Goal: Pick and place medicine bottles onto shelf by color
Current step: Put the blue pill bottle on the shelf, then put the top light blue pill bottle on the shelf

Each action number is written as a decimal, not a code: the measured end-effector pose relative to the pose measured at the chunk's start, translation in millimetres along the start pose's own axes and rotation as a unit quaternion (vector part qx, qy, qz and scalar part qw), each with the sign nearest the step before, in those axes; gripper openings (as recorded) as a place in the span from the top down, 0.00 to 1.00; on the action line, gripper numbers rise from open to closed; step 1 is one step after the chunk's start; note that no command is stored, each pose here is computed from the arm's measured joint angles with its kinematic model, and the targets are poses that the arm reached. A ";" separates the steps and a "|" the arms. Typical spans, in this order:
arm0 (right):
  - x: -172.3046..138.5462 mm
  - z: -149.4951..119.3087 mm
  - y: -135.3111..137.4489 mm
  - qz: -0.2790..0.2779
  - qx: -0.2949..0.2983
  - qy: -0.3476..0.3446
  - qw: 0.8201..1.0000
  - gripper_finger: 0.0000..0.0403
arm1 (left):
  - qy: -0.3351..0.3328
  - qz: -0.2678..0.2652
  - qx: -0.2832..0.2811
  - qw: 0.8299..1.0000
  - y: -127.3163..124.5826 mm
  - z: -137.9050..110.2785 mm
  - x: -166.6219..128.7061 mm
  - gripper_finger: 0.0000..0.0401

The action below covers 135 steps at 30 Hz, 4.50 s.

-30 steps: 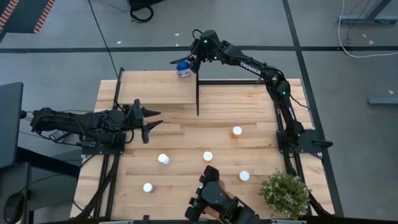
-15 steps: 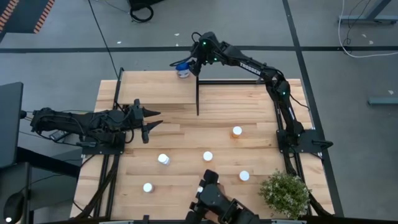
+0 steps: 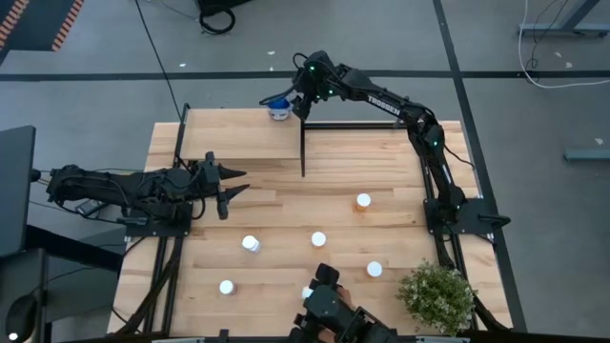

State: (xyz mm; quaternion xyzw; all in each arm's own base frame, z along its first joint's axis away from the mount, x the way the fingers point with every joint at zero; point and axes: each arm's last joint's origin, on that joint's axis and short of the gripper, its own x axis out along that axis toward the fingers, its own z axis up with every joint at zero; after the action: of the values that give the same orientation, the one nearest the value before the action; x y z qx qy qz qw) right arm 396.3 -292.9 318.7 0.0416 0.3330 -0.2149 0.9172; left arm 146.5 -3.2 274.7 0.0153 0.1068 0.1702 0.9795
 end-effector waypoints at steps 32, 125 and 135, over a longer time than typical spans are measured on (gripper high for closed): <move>-108.7 -12.5 253.3 0.158 -0.134 0.162 0.965 0.44 | 0.260 -0.162 0.048 0.951 -35.7 3.0 21.6 0.31; -135.2 -135.0 390.8 -0.108 -0.201 0.150 0.962 0.44 | 0.519 0.043 0.139 0.842 113.8 87.3 103.8 0.53; -133.1 -131.2 395.2 -0.094 -0.181 0.128 0.971 0.44 | 0.503 0.036 0.092 0.859 156.9 80.2 103.2 0.53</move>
State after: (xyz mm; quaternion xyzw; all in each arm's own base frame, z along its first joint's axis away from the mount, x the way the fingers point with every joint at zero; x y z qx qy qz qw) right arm 394.0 142.0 274.3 -0.1298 0.4834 -0.2289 0.8349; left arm 206.8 179.8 342.4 0.0218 0.5992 0.1794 0.7799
